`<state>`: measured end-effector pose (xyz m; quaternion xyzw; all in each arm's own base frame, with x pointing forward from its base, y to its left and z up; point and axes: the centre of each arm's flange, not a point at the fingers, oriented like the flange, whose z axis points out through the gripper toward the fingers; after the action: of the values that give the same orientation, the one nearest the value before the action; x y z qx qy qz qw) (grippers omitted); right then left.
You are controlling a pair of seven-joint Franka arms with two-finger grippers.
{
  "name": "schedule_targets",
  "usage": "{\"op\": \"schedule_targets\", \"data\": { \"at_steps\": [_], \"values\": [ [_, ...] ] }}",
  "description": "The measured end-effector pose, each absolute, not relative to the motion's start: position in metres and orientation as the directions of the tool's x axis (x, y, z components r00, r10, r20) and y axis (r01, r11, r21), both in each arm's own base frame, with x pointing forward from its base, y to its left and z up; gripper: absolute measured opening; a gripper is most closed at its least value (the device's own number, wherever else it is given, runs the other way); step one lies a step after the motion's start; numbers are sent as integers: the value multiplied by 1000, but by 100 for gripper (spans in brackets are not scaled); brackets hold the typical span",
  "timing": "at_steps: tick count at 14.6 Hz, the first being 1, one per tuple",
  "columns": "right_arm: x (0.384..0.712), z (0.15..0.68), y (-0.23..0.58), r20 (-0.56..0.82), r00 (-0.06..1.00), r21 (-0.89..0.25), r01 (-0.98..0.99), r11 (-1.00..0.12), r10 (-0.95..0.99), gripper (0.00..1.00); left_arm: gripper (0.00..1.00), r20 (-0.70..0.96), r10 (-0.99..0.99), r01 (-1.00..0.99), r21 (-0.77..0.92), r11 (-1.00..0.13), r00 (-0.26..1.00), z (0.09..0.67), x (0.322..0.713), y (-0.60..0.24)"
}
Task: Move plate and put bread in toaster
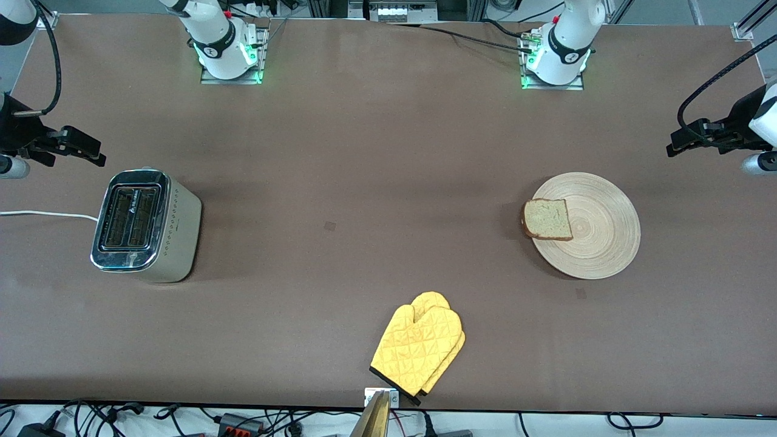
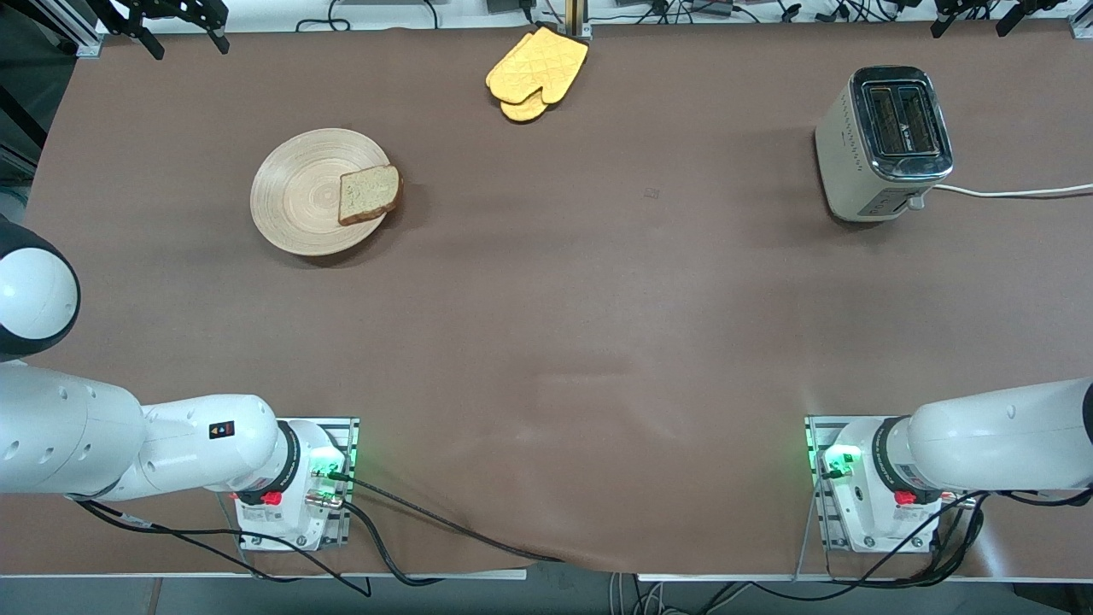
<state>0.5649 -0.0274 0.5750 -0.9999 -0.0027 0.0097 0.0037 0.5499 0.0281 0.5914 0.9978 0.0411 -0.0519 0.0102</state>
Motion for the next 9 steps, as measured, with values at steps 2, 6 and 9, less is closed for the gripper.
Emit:
{"op": "schedule_targets", "data": {
  "at_steps": [2,6,9],
  "values": [
    [564,573,-27,-23,1000,-8,5,-1000,5,100,100,-104,81,83,16,-996,991,591,550,28],
    [562,571,-27,-19,1000,-8,5,-1000,5,100,100,-104,81,83,16,-996,991,591,550,28],
    [562,572,-27,-11,1000,-8,6,-1000,6,100,100,-104,81,83,16,-996,991,591,550,28]
  ]
}}
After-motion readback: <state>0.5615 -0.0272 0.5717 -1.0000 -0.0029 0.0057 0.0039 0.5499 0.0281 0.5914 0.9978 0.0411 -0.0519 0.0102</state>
